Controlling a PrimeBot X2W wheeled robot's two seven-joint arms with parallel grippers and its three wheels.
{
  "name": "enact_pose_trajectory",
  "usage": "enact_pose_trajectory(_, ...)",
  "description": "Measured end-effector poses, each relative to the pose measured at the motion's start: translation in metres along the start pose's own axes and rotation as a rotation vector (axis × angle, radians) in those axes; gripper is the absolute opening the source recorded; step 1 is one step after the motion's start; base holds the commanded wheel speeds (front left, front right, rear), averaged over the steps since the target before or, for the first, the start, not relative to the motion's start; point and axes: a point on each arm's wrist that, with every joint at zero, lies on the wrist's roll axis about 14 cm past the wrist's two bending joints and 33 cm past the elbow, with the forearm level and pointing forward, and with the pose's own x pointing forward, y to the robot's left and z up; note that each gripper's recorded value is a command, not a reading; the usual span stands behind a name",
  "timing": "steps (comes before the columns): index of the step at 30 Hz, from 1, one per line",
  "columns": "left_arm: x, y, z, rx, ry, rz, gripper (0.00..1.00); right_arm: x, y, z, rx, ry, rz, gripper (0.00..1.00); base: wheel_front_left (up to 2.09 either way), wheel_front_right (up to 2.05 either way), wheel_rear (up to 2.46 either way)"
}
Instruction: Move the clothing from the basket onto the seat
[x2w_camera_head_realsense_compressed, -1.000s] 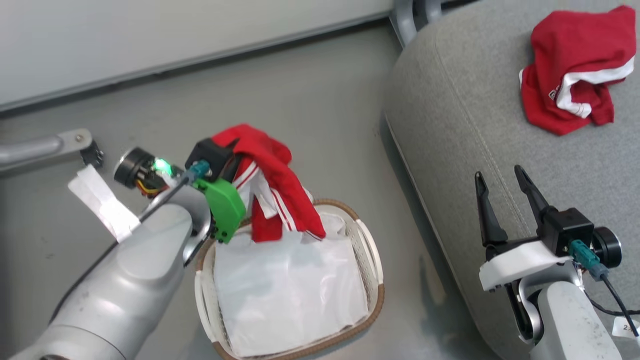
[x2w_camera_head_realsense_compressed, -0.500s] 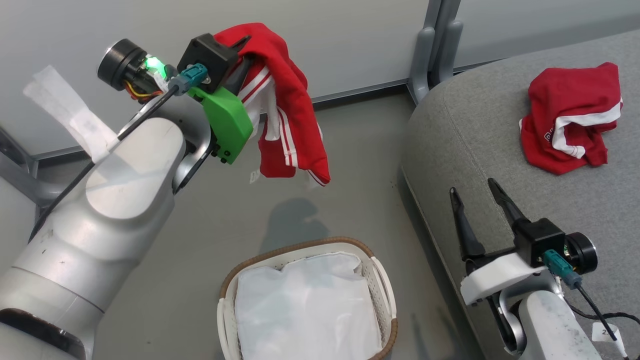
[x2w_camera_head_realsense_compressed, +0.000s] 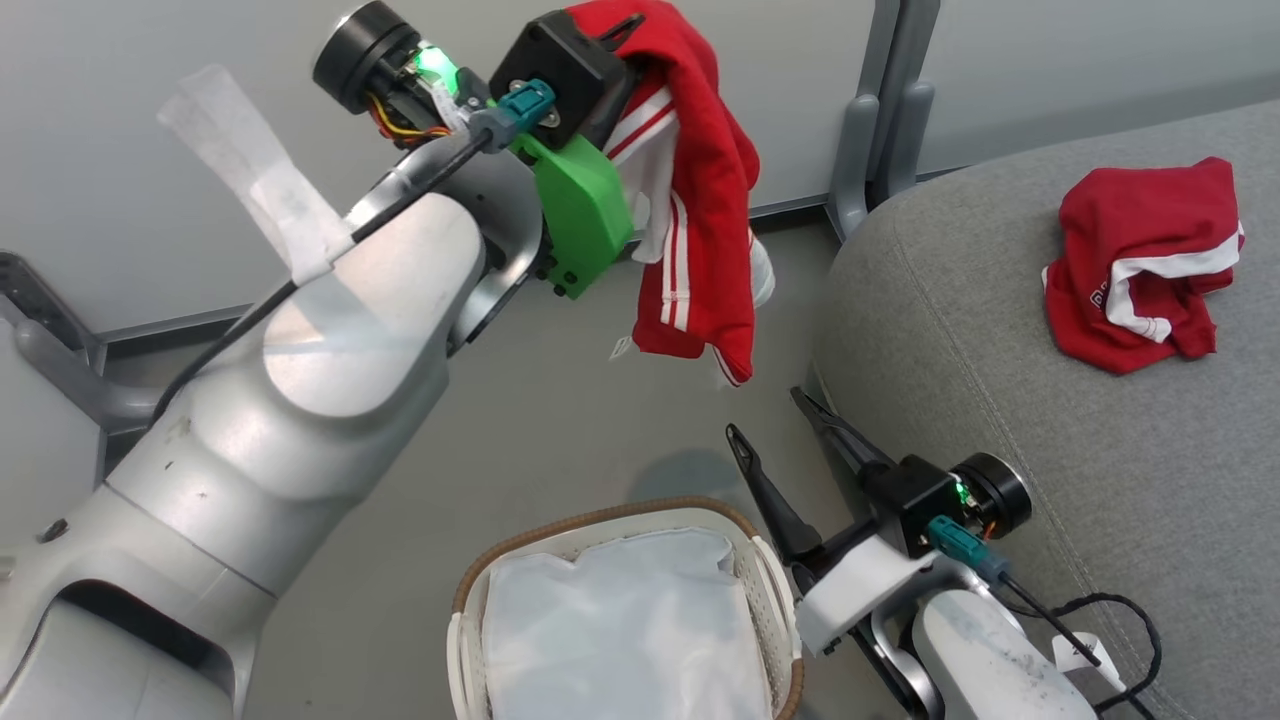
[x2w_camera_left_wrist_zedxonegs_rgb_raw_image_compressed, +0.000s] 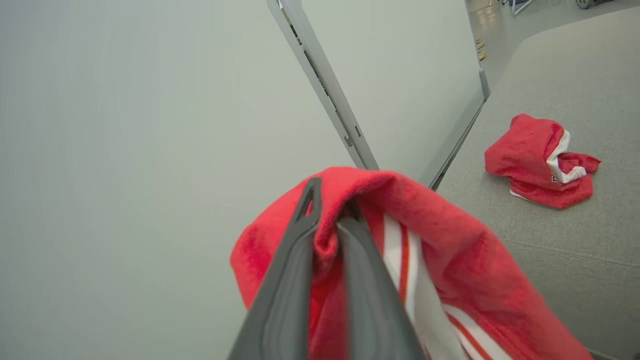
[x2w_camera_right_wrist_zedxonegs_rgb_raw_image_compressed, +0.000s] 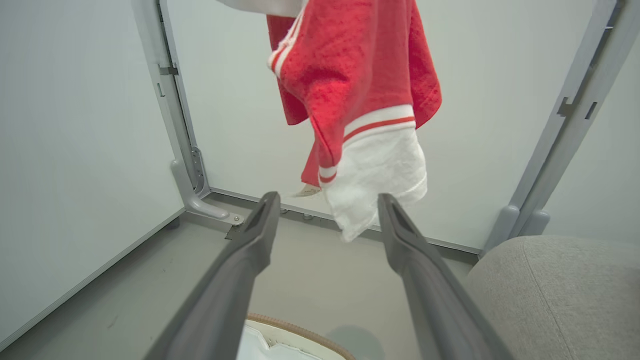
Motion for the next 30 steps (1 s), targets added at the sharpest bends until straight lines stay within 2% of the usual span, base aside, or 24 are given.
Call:
enact_pose_trajectory(11, -0.005, -0.027, 0.035, 0.031, -0.062, -0.060, 0.00, 0.036, -0.010, 0.047, -0.084, -0.117, 0.016, 1.00, 0.00, 0.00, 0.00)
enact_pose_trajectory(18, -0.015, -0.042, 0.023, -0.004, -0.045, -0.086, 0.00, 0.043, -0.019, 0.078, -0.106, -0.203, -0.008, 1.00, 0.00, 0.00, 0.00)
enact_pose_trajectory(20, -0.018, -0.048, 0.019, -0.039, -0.049, -0.094, 0.00, 0.044, -0.019, 0.081, -0.109, -0.210, -0.009, 0.40, 0.00, 0.00, 0.00)
enact_pose_trajectory(21, -0.019, -0.050, 0.016, -0.056, -0.047, -0.096, 0.00, 0.044, -0.020, 0.081, -0.109, -0.211, -0.009, 0.15, 0.00, 0.00, 0.00)
enact_pose_trajectory(22, -0.021, -0.052, 0.012, -0.072, -0.041, -0.097, 0.00, 0.044, -0.020, 0.081, -0.108, -0.211, -0.009, 0.03, 0.00, 0.00, 0.00)
enact_pose_trajectory(23, -0.023, -0.053, 0.007, -0.090, -0.035, -0.096, 0.00, 0.043, -0.020, 0.081, -0.107, -0.212, -0.010, 0.00, 0.00, 0.00, 0.00)
enact_pose_trajectory(30, -0.035, -0.060, -0.024, -0.200, 0.000, -0.071, 0.00, 0.042, -0.022, 0.080, -0.105, -0.208, -0.017, 0.00, 0.00, 0.00, 0.00)
